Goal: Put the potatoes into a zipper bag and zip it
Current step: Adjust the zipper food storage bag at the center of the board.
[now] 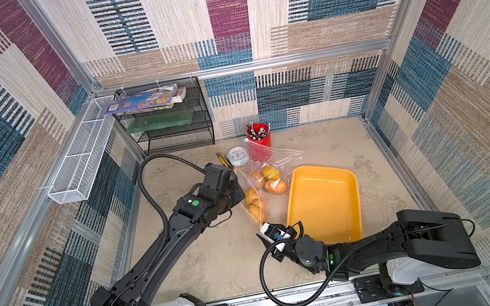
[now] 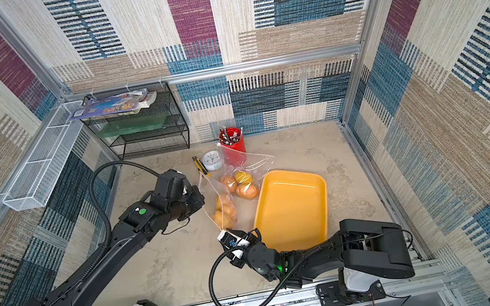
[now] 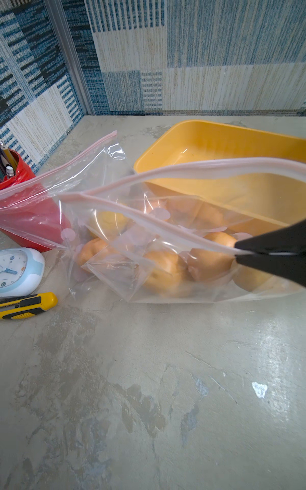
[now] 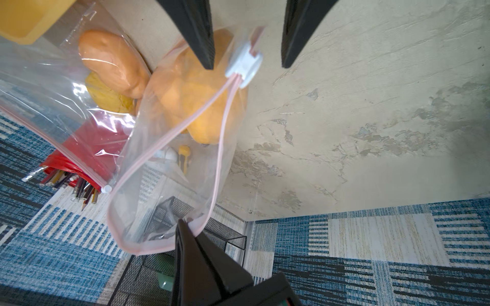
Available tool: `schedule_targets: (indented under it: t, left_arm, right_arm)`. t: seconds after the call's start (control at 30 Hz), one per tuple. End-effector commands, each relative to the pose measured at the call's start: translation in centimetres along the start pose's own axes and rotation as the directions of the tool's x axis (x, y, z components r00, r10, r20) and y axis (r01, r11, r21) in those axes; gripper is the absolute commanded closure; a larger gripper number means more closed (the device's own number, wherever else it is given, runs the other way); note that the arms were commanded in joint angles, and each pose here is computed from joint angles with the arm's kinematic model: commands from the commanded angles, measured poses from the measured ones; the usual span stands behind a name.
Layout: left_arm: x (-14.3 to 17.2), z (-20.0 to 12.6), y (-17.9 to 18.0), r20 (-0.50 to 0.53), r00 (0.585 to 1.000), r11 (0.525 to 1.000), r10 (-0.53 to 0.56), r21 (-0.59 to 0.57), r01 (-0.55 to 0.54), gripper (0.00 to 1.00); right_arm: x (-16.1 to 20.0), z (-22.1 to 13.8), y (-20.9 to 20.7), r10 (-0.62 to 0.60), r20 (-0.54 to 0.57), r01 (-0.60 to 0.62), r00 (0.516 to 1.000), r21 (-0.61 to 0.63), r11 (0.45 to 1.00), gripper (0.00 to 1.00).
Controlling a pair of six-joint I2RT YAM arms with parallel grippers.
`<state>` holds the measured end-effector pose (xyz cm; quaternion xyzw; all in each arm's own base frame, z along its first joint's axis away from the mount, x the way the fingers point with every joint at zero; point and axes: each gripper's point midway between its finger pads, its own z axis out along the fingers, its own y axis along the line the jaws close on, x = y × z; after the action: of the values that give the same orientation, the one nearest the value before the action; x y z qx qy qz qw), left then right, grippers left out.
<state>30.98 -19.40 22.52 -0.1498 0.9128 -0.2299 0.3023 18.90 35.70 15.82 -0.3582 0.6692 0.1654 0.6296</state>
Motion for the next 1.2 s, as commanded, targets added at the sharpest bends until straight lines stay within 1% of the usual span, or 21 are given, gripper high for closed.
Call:
schedule_targets:
  t: [0.0,0.07,0.23,0.5,0.57,0.63,0.67,0.77,0.93,1.07,1.17]
  left_arm:
    - [-0.1,-0.2,0.0,0.006,1.0,1.0,-0.002,0.003,0.002,1.0]
    - [-0.1,-0.2,0.1,0.005,1.0,1.0,-0.001,0.001,0.001,1.0]
    - [-0.1,-0.2,0.2,0.007,1.0,1.0,-0.003,0.002,0.003,1.0]
    - [-0.1,-0.3,0.1,0.008,1.0,1.0,-0.003,0.006,0.003,1.0]
    - [0.0,-0.2,0.2,0.007,1.0,1.0,-0.003,0.006,0.003,1.0]
    - [-0.1,-0.3,0.2,0.007,1.0,1.0,-0.004,0.006,0.004,1.0]
    - [-0.1,-0.3,0.1,0.008,1.0,1.0,-0.004,0.008,0.004,1.0]
    - [0.0,-0.3,0.1,0.004,1.0,1.0,-0.004,0.01,0.004,1.0]
    - [0.1,-0.2,0.1,0.002,1.0,1.0,-0.006,0.009,0.006,1.0]
    - [0.0,-0.3,0.1,0.004,1.0,1.0,-0.006,0.012,0.006,1.0]
    - [0.0,-0.4,0.1,0.007,1.0,1.0,-0.007,0.011,0.006,1.0]
  right_arm:
    - [-1.3,0.0,-0.6,0.032,0.053,-0.034,0.998,0.029,0.999,0.62]
    - [-1.1,0.0,-0.8,0.031,0.05,-0.033,0.998,0.039,0.999,0.67]
    - [-0.7,0.1,-0.9,0.027,0.041,-0.029,0.999,0.044,0.999,0.74]
    - [-0.3,0.3,-1.1,0.027,0.03,-0.029,0.999,0.055,0.998,0.77]
    - [-0.5,0.3,-1.1,0.032,0.033,-0.033,0.999,0.055,0.998,0.81]
    - [-0.6,0.2,-1.2,0.034,0.038,-0.036,0.999,0.055,0.998,0.87]
    - [-0.7,0.1,-1.2,0.034,0.043,-0.037,0.998,0.055,0.998,0.92]
    - [-0.9,0.0,-1.6,0.029,0.05,-0.033,0.998,0.074,0.997,1.0]
    - [-1.1,0.2,-1.6,0.018,0.046,-0.022,0.999,0.083,0.996,0.99]
    - [-1.3,0.3,-1.5,0.024,0.05,-0.028,0.998,0.081,0.996,0.93]
    - [-1.4,0.3,-1.5,0.024,0.052,-0.028,0.998,0.079,0.996,0.93]
